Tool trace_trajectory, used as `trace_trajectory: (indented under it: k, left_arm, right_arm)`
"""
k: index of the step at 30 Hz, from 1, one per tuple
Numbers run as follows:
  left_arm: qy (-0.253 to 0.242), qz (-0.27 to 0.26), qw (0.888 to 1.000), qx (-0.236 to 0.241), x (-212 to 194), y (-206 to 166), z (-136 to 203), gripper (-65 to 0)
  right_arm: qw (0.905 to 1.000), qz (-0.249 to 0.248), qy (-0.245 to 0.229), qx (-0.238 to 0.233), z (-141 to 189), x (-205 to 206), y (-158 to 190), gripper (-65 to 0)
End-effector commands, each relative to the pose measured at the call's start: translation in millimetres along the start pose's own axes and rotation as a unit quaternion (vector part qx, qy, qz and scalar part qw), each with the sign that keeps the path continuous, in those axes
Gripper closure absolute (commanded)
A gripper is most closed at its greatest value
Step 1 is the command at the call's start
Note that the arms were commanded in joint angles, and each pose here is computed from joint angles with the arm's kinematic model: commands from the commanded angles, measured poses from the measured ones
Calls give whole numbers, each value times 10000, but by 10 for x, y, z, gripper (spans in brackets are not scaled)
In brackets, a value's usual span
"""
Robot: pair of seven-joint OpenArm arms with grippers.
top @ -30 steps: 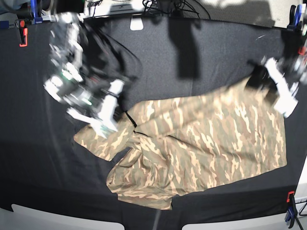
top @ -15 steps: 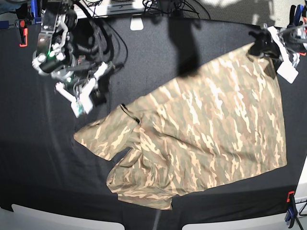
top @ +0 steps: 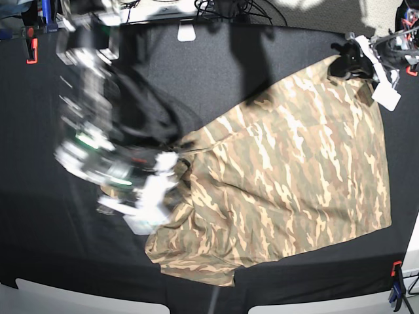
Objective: Layout the t-shirt on the table in an organized manner, then fold the t-shirt properly
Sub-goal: 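Lift the shirt with both grippers, raising the left gripper's end, then carry the shirt edge with both grippers toward the robot and lay it flat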
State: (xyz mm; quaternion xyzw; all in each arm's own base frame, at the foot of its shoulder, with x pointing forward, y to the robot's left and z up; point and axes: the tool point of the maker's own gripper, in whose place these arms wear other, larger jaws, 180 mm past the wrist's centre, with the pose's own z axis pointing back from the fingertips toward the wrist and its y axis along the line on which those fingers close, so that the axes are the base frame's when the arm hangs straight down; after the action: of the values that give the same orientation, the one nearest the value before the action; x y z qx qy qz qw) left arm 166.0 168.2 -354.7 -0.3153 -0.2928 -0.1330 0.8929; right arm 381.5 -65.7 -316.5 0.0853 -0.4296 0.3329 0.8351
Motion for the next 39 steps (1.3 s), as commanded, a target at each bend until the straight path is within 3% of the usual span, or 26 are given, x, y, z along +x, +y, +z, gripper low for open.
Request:
trace_trajectory:
  k: [1,4,7,12,15,19,39]
  left_arm:
    - [-126,-110,9998,-50,89,-24,42,0]
    - [-125,-110,9998,-48,89,-23,42,0]
    - [-125,-110,9998,-48,89,-23,42,0]
    - [-125,-110,9998,-48,89,-23,42,0]
    - [-127,-110,9998,-49,89,-23,42,0]
    - [-127,-110,9998,-49,89,-23,42,0]
    - [-223,-111,9997,-49,125,-24,43,0]
  right_arm:
    - [9998,-11,-155,-93,-70,185,-73,-200]
    - [9985,-262,467,88,-356,88,64,-199]
    - [9957,-125,841,355,-485,94,297,-199]
    - [9888,213,1445,317,-512,-16,468,-199]
    - [9833,312,1792,-30,-497,-122,403,-184]
    - [9781,380,1986,-502,-472,-173,264,-170]
    - [9709,472,2223,-755,-378,-388,221,-171]
